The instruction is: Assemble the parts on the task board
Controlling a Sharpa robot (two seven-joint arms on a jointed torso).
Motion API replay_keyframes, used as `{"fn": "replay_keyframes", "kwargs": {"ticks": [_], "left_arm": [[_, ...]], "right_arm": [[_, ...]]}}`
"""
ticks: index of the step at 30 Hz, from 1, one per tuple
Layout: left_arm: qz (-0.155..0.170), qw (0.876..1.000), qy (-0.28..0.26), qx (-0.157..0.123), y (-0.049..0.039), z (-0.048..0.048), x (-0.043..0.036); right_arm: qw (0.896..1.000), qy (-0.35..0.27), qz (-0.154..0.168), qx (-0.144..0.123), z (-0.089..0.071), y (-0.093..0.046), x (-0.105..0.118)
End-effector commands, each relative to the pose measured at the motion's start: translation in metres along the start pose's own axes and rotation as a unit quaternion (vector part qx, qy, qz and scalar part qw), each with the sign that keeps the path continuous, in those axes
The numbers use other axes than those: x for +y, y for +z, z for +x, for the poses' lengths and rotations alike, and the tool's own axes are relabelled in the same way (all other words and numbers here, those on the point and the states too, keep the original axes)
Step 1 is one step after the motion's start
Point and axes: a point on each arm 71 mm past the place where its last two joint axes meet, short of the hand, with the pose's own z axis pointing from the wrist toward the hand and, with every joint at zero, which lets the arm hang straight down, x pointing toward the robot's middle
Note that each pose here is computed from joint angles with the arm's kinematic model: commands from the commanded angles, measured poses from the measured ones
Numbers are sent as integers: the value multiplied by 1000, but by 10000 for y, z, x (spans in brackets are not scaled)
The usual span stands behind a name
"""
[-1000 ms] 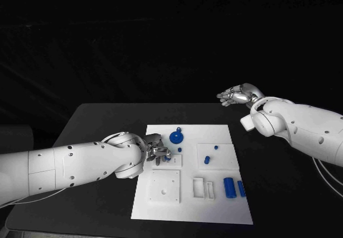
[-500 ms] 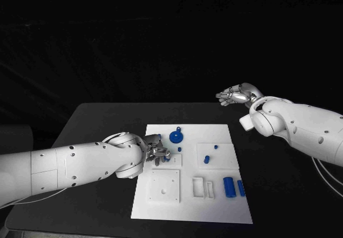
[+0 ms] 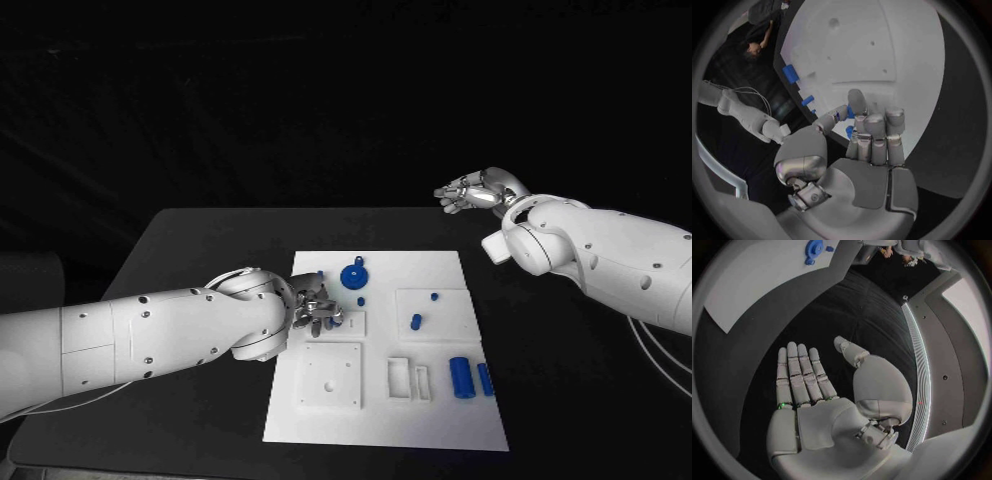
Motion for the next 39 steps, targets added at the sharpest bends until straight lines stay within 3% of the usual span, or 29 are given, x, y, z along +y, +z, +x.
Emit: {"fn": "replay_keyframes", "kwargs": {"ticks": [1,13,30,39], "left_arm": [[-5,999,25,37,2,104,20],[-2,1000,16,23,-1,81,31],[-13,999,13,44,18,88,72],[-19,997,18,75,33,116,79]], "right_arm": [[1000,0,-4,6,16,-2,16],[1000,0,-3,6,9,-3,10],[1000,0,-3,7,14,1,11],[1000,0,-1,8,19,3,9]]}}
